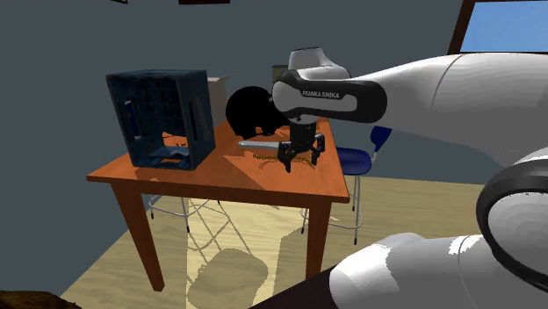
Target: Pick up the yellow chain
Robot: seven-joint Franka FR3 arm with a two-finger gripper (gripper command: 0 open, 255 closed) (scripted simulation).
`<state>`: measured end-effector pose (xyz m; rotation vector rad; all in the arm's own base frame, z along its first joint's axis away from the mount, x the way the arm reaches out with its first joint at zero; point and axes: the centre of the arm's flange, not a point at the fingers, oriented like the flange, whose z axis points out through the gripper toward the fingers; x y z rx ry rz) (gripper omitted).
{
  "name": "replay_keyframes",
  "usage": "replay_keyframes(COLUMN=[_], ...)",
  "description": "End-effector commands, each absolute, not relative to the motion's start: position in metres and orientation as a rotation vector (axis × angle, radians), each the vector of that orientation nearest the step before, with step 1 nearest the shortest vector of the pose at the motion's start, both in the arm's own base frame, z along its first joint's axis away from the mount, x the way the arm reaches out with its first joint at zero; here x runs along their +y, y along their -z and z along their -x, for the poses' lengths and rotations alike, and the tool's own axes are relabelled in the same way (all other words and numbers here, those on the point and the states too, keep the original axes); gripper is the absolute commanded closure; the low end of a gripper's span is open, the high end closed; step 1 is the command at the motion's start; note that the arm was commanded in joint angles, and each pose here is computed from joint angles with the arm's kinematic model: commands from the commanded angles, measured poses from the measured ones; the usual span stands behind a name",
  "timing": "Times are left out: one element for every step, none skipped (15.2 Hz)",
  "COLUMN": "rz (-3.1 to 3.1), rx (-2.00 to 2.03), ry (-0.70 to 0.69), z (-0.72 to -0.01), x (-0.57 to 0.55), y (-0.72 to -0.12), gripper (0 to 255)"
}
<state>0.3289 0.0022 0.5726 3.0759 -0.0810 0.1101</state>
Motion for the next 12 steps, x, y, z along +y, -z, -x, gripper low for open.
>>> replay_keyframes(rz=[-3.076,-3.083,-3.088,-3.091,-3.092,-3.091,-3.089,-3.084,-3.078,-3.069,-3.059,-3.046], rx=[-0.081,-0.005,0.071,0.148,0.224,0.301,0.378,0.454,0.531,0.608,0.685,0.761], ry=[-0.11,-0.1,-0.089,-0.078,-0.068,-0.057,-0.046,-0.035,-0.024,-0.013,-0.001,0.01], z=[-0.329,-0.338,-0.348,-0.358,-0.369,-0.381,-0.392,-0.405,-0.417,-0.43,-0.443,-0.456], x=[0.002,-0.009,-0.02,-0.03,-0.039,-0.049,-0.057,-0.065,-0.072,-0.079,-0.085,-0.09], y=[-0.573,-0.572,-0.571,-0.57,-0.569,-0.568,-0.566,-0.565,-0.563,-0.561,-0.559,-0.557], gripper=[0,0,0,0,0,0,0,0,0,0,0,0])
